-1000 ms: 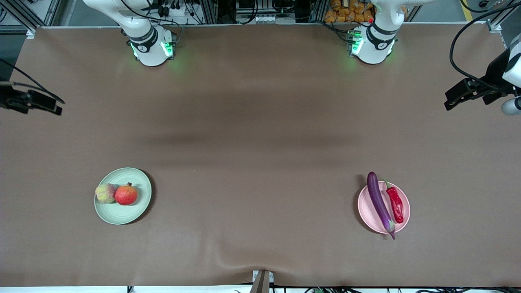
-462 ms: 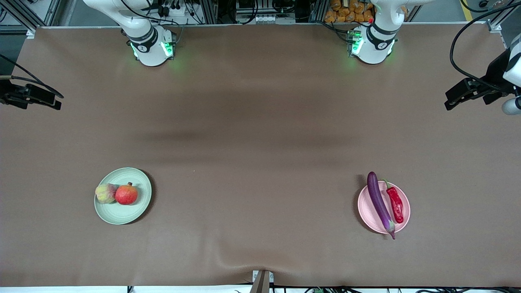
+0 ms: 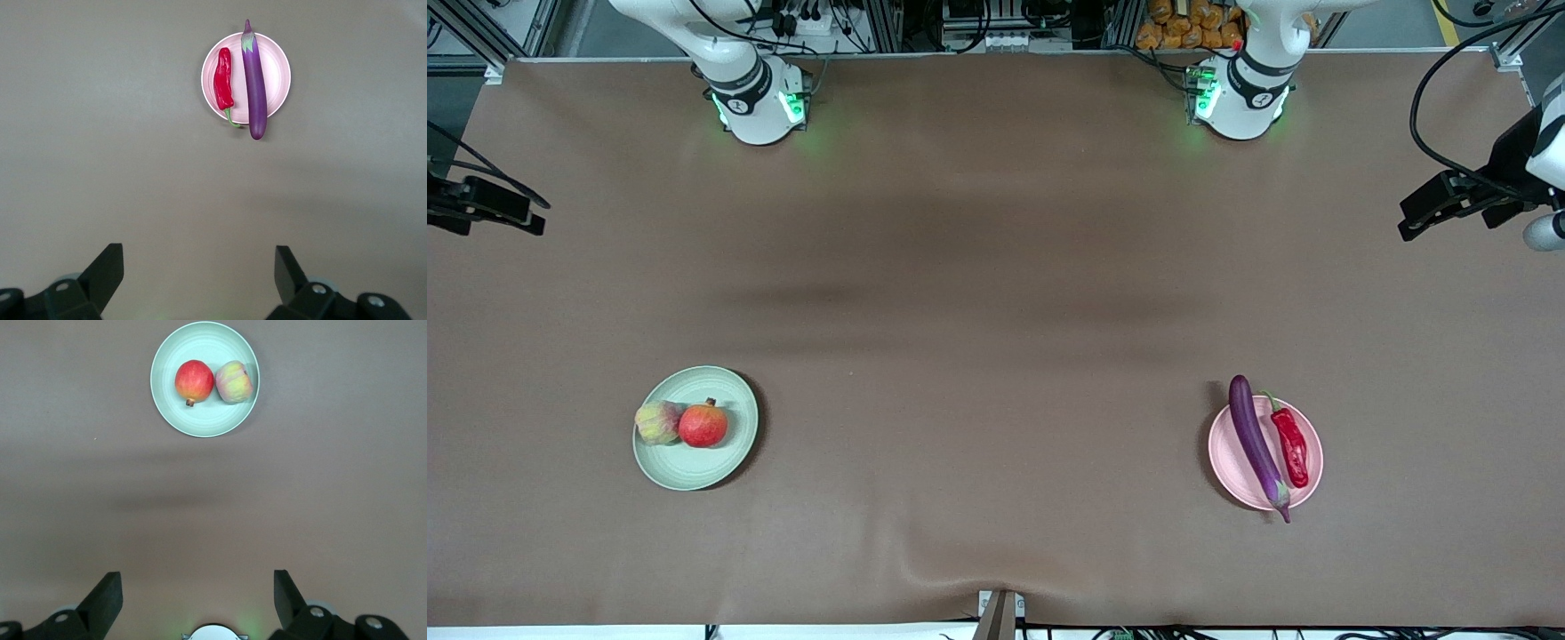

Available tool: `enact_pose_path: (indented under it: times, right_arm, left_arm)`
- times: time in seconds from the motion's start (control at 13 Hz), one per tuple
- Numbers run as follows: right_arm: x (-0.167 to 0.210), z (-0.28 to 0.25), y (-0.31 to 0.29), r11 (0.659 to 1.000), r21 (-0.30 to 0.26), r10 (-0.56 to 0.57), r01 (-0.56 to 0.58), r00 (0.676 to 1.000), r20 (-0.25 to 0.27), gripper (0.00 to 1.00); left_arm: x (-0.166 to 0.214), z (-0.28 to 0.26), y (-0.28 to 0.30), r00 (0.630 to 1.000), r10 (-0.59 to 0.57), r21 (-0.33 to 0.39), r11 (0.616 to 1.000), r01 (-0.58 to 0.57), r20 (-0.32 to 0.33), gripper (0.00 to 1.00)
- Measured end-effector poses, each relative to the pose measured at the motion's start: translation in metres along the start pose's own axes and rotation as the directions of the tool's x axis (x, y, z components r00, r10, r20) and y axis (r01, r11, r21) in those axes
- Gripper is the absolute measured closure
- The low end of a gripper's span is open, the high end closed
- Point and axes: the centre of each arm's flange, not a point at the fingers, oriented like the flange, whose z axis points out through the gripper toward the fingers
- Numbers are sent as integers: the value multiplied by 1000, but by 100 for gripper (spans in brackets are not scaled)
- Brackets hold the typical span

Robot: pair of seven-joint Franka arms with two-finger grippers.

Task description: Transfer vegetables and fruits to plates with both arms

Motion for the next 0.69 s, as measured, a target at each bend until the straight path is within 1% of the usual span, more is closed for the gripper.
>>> enact_pose_path:
  times: [0.23,0.38,0.69]
  right_arm:
    - [-1,-1,8,1000,2,10,-10,1000,1,0]
    - [-3,0,12,1000,4,17,-17,1000,13,0]
    - [-3,1,8,1000,4,10,-10,1000,16,0]
  left_arm:
    - [0,0,-1,1000,-2,0,1000,2,0,0]
    - [0,0,-1,1000,-2,0,1000,2,0,0]
    - [1,0,-2,1000,-4,0,1000,4,1,0]
